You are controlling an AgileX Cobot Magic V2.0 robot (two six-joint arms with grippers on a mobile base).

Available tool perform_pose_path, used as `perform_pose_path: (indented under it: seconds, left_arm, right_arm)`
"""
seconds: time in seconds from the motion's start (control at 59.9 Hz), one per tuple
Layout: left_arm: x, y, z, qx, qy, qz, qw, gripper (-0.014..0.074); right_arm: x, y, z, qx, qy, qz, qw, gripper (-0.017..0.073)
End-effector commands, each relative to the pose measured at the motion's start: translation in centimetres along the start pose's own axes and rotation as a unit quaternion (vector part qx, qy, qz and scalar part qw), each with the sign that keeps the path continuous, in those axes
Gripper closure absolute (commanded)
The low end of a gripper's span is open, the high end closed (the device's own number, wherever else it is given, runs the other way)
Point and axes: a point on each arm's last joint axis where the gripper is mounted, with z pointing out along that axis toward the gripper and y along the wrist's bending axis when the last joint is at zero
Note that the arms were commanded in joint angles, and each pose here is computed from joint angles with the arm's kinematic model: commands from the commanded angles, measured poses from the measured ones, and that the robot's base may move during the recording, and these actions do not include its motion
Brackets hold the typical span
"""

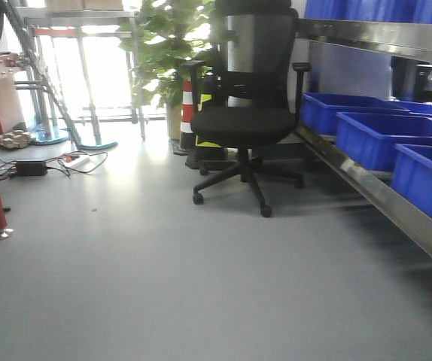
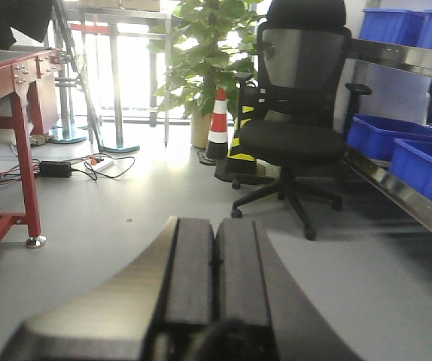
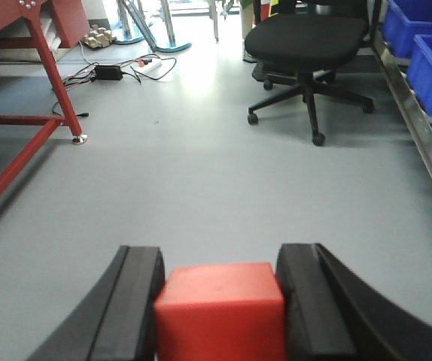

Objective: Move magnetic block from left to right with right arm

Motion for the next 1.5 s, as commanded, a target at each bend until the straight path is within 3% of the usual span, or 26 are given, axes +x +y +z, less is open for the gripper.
perform_pose_path:
  seconds: [0.0,1.486]
  left_arm:
    - [-0.62,-0.06,-0.13,0.005,-0.049,-0.004,0.999,0.071]
    - [-0.62,-0.04,-0.13,0.004,-0.049,-0.003,0.999,0.071]
  right_arm:
    - [-1.45,0.29,-0.32,-0.011,-0.051,-0.011,0.999,0.0386]
    - [-1.46,0.29,-0.32,-0.011,-0.051,-0.011,0.999,0.0386]
